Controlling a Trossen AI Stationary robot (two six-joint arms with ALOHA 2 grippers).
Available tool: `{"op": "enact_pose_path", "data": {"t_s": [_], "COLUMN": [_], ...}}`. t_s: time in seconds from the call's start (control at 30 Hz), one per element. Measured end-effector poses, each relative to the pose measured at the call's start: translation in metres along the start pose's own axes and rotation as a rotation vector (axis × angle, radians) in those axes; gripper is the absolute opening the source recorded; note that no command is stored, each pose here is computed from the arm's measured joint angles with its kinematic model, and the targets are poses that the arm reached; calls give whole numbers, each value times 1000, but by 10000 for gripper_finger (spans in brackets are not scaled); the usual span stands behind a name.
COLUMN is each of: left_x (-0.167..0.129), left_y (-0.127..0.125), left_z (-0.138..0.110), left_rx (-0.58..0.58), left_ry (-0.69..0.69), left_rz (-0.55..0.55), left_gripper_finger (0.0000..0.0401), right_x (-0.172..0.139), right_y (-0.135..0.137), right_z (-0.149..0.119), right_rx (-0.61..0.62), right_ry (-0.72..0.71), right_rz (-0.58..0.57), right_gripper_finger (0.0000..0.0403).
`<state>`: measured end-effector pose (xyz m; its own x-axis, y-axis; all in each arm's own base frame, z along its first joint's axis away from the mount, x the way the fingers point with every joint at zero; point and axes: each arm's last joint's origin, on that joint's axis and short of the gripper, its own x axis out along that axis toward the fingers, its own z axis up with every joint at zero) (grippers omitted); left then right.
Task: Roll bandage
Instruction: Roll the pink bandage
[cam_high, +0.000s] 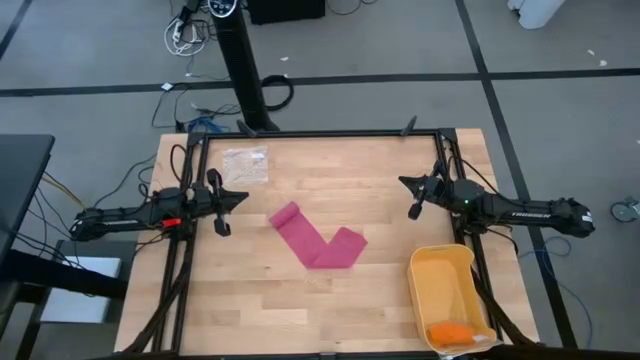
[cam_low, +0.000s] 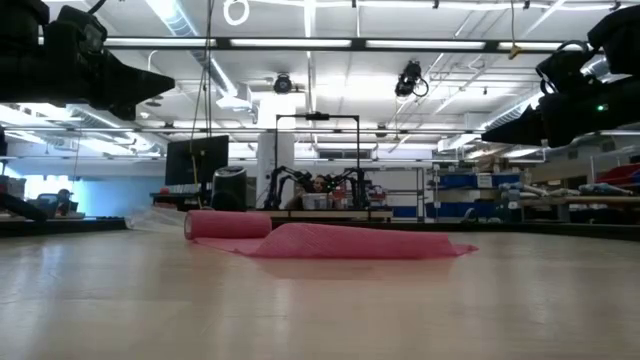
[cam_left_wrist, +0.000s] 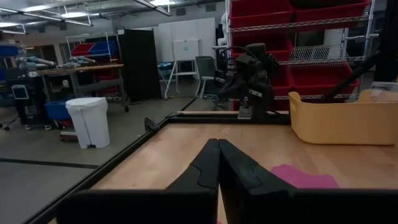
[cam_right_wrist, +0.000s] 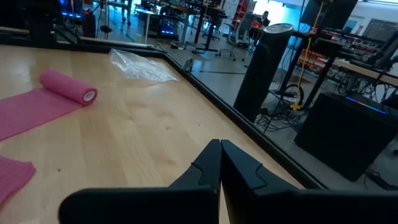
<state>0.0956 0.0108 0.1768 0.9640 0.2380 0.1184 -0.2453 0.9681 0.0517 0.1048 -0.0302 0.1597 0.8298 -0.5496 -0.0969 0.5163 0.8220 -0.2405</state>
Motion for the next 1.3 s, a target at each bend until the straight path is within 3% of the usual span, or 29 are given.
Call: {"op": "enact_pose_path", "data": {"t_s": [0.2, 0.47, 0.67, 0.93, 1.1, 1.3], "left_x": [0, 0, 0, 0, 0, 0], "left_y": [0, 0, 0, 0, 0, 0], "left_z": [0, 0, 0, 0, 0, 0], "left_rx": [0, 0, 0, 0, 0, 0], "left_ry": [0, 0, 0, 0, 0, 0], "left_rz": [0, 0, 0, 0, 0, 0], "left_gripper_finger": [10, 10, 10, 10, 10, 10], "right_x": [0, 0, -1, -4, -5, -4], "right_y": [0, -1, -2, -7, -7, -4], "right_z": [2, 7, 16, 30, 32, 32], "right_rx": [-91, -65, 132, 193, 225, 420], "right_ry": [-18, -70, -164, -312, -330, -328], "right_rz": [-4, -1, 19, -7, -4, 129], "right_gripper_finger": [8, 7, 8, 8, 4, 9]}}
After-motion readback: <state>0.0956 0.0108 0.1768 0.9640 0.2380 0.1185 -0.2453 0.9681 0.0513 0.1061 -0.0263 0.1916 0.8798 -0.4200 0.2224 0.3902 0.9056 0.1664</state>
